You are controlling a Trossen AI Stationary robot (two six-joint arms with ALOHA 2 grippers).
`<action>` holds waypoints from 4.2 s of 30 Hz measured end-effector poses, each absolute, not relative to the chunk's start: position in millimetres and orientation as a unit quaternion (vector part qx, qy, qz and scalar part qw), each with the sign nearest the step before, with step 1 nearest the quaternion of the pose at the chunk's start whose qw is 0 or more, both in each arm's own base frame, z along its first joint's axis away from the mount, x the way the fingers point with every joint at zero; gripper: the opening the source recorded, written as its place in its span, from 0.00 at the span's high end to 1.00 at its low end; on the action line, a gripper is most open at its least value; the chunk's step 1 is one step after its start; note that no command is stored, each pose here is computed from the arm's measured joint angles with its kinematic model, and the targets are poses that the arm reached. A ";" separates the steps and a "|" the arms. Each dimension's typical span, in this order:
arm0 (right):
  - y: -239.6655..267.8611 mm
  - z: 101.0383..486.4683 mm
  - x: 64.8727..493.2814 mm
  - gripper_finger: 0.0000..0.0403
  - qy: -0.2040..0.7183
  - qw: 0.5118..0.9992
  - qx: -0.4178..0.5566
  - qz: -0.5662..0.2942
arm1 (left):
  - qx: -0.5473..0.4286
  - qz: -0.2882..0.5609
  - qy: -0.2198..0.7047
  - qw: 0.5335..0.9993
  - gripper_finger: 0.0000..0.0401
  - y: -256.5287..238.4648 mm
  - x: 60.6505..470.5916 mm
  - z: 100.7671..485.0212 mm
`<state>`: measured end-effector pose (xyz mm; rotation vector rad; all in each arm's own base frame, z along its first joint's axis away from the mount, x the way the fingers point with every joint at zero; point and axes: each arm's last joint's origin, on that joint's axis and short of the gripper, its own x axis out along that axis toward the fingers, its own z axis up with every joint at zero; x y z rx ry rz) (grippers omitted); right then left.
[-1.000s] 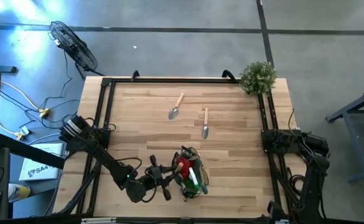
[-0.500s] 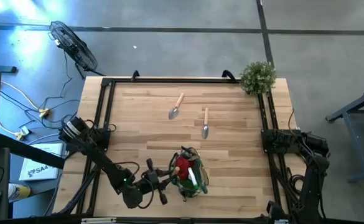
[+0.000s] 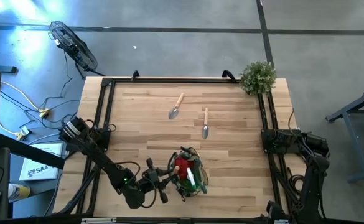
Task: Pick & Place Garden tools in Gardening bag
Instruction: Put the bottom trowel into the gardening bag, then put the right trowel into the gardening bag
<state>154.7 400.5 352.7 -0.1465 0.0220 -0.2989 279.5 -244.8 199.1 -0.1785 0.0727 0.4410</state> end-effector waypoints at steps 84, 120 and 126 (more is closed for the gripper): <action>402.4 349.6 149.3 0.66 0.009 0.988 -0.061 -0.141 | 0.222 0.322 0.077 0.917 0.58 -305.3 287.0 330.4; 318.3 393.3 203.4 0.66 0.015 0.968 -0.059 -0.243 | 0.064 0.269 0.021 0.961 0.58 -272.7 211.0 396.6; 248.2 419.2 227.7 0.66 0.026 0.947 -0.070 -0.311 | -0.022 0.121 0.071 0.990 0.58 -289.2 181.8 369.6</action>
